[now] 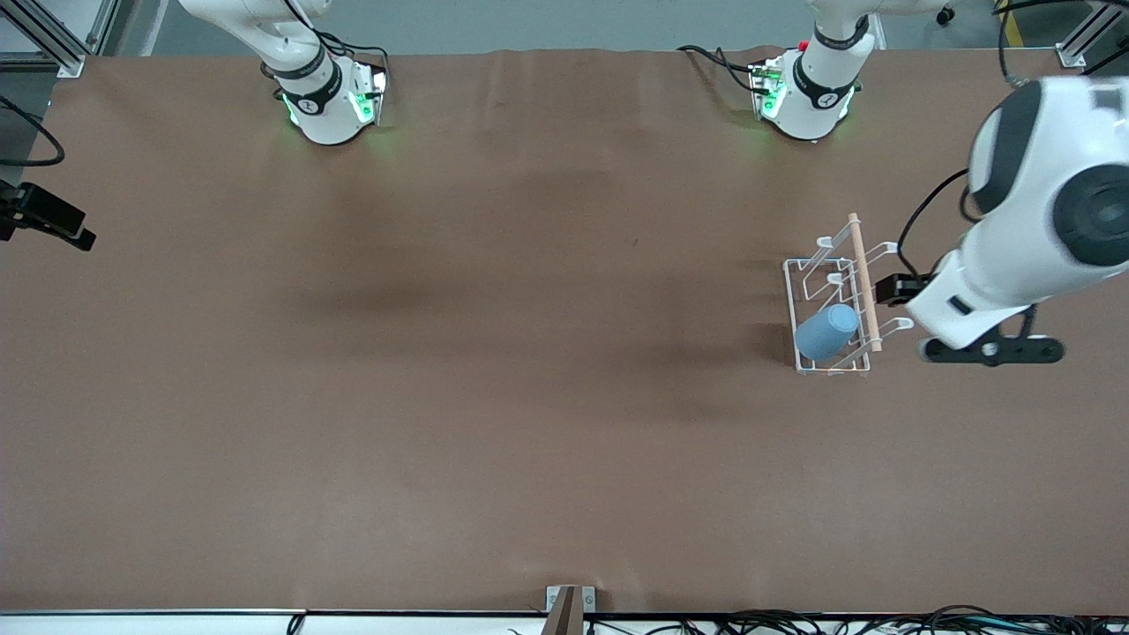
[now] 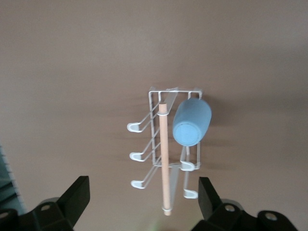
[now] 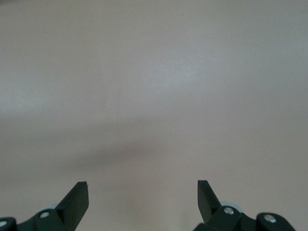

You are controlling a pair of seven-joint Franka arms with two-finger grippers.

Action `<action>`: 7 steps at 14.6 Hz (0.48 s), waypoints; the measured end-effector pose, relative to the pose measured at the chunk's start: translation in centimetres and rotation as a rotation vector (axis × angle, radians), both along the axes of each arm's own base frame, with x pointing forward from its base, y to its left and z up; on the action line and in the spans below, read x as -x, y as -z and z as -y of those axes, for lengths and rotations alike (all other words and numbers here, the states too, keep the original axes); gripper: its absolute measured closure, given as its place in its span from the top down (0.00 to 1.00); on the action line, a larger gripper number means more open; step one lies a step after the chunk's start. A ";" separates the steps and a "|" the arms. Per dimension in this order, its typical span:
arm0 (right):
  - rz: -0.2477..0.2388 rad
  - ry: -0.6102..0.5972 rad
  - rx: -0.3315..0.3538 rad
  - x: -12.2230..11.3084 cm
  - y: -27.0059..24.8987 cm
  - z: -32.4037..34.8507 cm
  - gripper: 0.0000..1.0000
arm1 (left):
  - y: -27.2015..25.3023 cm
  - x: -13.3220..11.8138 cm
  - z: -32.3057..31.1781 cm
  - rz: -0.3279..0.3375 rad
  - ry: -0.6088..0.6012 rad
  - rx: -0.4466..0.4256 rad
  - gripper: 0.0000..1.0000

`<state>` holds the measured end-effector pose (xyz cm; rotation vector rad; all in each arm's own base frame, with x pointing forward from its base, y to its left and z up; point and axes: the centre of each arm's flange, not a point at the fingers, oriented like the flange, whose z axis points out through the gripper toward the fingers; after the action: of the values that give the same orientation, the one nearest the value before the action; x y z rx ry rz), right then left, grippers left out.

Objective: Hang cup on cup holder

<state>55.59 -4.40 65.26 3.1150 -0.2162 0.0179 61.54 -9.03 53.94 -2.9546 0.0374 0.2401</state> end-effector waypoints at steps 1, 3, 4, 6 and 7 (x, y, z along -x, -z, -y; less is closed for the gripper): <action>0.000 0.000 0.000 0.0 0.0 0.0 1.00 | -1.4 0.4 -0.7 0.020 -0.024 0.037 0.98; 0.000 0.000 0.000 0.0 0.0 0.0 1.00 | -4.0 1.5 -2.0 0.056 -0.064 0.088 0.96; 0.000 0.000 0.000 0.0 0.0 0.0 1.00 | -5.3 2.3 -2.6 0.073 -0.077 0.097 0.96; 0.000 0.000 0.000 0.0 0.0 0.0 1.00 | -7.4 4.1 -3.3 0.113 -0.087 0.100 0.96; 0.000 0.000 0.000 0.0 0.0 0.0 1.00 | -8.3 5.0 -3.5 0.141 -0.088 0.102 0.96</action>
<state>55.59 -4.40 65.26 3.1149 -0.2159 0.0178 56.50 -5.55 62.21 -3.0697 -0.1016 0.0412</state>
